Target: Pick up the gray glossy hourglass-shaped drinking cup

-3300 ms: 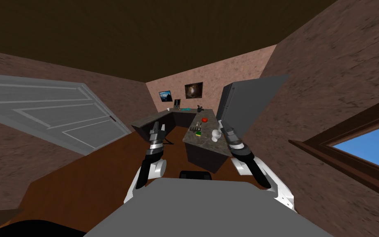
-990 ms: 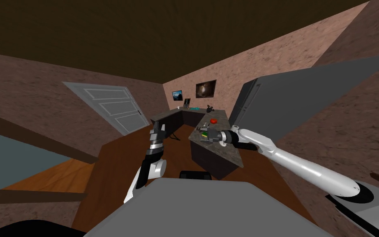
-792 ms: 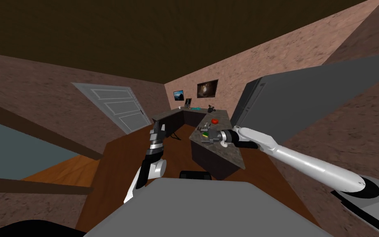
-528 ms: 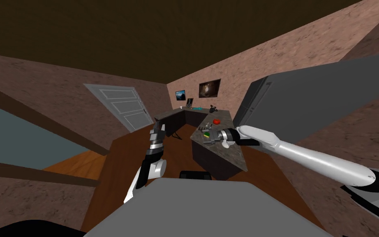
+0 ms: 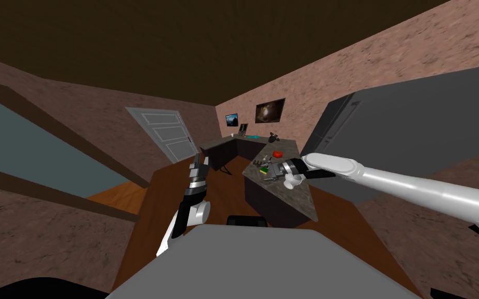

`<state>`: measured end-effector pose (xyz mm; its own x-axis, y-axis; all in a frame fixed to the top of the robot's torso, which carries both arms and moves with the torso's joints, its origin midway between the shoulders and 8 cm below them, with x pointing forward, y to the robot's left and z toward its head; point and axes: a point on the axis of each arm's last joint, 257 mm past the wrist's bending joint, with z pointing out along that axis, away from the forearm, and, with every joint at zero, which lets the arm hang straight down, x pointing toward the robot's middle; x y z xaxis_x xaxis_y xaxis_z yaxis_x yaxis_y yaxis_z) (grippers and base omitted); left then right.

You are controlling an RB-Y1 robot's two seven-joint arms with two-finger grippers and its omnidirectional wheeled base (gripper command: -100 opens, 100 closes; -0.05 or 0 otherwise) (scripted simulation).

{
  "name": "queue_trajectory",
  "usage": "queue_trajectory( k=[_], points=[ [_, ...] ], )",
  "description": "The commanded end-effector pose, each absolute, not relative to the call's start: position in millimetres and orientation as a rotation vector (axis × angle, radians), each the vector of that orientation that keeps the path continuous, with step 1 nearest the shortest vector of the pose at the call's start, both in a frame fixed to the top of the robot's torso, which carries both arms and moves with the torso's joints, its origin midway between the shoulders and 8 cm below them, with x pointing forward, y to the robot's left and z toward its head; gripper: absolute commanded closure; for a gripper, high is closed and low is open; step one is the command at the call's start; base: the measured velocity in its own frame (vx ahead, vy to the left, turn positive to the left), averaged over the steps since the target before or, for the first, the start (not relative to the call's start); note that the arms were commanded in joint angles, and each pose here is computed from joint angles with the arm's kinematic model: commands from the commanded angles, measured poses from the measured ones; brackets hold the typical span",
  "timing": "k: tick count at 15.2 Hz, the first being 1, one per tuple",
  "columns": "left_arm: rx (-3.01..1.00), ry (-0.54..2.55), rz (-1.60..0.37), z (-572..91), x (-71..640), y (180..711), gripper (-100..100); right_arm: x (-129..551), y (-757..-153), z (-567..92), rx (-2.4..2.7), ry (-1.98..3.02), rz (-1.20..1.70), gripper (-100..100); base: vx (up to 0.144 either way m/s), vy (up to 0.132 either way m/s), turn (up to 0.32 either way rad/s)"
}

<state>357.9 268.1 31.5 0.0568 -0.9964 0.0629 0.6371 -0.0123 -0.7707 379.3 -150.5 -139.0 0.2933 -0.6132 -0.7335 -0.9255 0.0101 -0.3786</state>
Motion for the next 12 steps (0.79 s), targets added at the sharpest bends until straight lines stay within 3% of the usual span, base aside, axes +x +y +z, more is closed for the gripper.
queue_trajectory(
  k=[1,12],
  points=[
    [-0.75,0.619,-1.433,31.5,357.9,268.1,0,382.5,-170.6,-146.7,-1.752,1.445,0.383,-100,-0.014,-0.013,0.175],
    [-0.75,0.619,-1.433,31.5,357.9,268.1,0,399.5,-296.8,-161.2,-1.962,1.645,0.008,-100,-0.012,-0.013,0.137]
  ],
)
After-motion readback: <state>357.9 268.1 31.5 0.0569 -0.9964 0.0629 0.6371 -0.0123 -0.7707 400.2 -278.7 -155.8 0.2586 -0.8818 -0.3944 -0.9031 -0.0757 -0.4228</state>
